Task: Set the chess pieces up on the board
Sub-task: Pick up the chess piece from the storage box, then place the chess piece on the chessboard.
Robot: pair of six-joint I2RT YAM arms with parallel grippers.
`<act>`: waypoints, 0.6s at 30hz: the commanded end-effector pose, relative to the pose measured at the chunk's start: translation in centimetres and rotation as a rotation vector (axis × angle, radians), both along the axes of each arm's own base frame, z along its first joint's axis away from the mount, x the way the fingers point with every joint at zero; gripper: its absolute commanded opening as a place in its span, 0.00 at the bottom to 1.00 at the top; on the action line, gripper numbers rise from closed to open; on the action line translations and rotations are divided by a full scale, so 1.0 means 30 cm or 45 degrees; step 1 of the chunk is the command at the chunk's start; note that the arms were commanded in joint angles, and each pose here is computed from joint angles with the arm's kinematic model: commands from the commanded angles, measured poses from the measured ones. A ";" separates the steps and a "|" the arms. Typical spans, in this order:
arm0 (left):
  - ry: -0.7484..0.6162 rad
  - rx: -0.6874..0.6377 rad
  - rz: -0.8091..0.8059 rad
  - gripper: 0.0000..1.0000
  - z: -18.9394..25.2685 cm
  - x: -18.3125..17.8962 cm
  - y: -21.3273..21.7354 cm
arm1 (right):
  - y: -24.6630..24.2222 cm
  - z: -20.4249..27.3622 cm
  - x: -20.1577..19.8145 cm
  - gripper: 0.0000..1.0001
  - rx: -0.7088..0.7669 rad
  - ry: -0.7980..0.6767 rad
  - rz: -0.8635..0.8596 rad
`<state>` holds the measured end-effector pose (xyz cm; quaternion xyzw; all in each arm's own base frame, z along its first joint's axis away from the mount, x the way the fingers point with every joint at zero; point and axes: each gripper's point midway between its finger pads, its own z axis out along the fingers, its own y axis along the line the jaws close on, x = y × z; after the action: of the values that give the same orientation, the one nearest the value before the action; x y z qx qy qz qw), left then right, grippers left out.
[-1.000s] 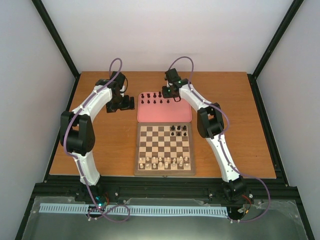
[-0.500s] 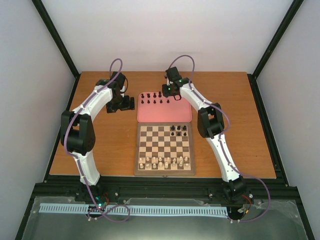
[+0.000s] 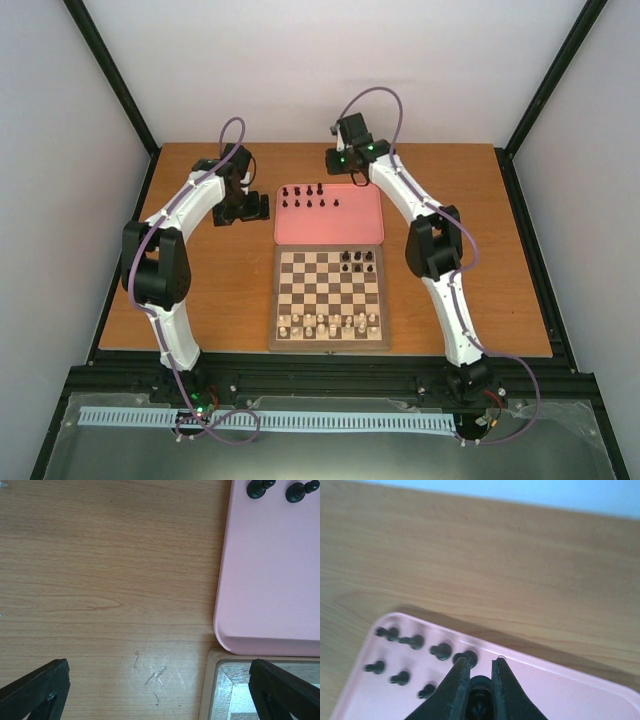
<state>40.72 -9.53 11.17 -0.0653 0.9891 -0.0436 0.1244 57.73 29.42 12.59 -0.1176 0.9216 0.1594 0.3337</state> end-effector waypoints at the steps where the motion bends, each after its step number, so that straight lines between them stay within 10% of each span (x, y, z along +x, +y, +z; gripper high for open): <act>1: -0.042 -0.024 -0.018 1.00 0.040 0.025 -0.015 | -0.012 0.285 -0.038 0.03 0.060 -0.163 0.014; 18: -0.079 -0.040 -0.013 1.00 0.077 0.025 -0.018 | 0.044 0.069 -0.733 0.03 -0.141 0.070 0.342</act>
<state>40.84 -9.68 11.37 -0.0648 0.9887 -0.0479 0.1262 36.79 30.83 13.76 -0.2401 0.9237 0.1544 0.2556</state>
